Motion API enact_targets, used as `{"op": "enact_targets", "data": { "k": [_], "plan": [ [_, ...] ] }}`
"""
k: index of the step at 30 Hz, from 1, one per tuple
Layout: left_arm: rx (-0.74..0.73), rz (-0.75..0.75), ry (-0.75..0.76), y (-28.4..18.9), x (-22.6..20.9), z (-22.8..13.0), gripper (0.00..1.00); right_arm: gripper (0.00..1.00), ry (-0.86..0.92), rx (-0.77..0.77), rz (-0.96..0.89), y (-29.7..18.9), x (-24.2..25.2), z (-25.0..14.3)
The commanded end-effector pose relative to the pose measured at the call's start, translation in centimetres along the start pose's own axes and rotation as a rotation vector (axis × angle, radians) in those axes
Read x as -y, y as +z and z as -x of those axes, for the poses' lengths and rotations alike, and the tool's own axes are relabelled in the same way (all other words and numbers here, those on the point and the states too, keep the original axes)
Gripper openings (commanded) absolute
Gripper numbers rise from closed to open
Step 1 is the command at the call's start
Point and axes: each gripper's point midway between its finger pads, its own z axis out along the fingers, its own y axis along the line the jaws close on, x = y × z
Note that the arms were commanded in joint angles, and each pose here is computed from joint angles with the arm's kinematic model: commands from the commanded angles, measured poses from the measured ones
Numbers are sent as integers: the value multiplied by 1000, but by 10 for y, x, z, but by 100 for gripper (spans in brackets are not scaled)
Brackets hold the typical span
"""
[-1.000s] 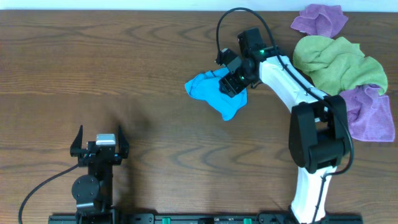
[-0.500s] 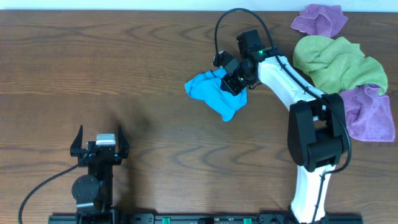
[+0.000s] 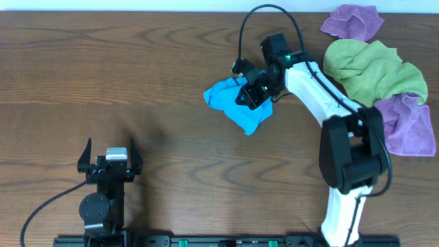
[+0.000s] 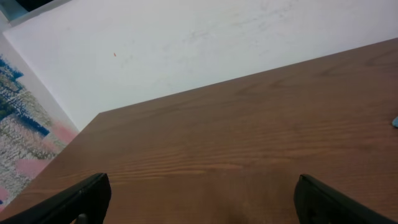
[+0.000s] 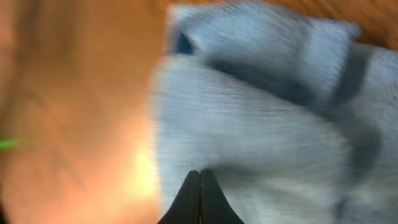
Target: Fold the cloth
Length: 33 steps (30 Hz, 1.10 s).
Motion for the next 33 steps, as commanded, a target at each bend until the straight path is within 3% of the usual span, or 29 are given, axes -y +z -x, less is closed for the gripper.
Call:
{"op": "enact_targets", "data": {
  "k": [1,7,9,10,12,13,20,25,33],
  "plan": [
    [-67,-14,15,0,4,-18,95,1,-84,83,7,-33,-46,29],
    [-67,-14,15,0,4,-18,95,1,-182,58,-139,-42,-66,34],
    [-67,-14,15,0,4,-18,95,30,-187,13,-276,-42,-48,30],
    [-67,-14,15,0,4,-18,95,50,-185,-11,-335,-41,-37,27],
    [-67,-14,15,0,4,-18,95,67,-176,-49,-409,-38,-19,21],
    [-67,-14,15,0,4,-18,95,71,-180,-61,-412,-35,-13,19],
    [-67,-14,15,0,4,-18,95,71,-114,-37,-384,-16,41,16],
    [-67,-14,15,0,4,-18,95,66,-88,8,-313,-5,63,15],
    [-67,-14,15,0,4,-18,95,57,-88,30,-197,9,54,14]
  ]
}}
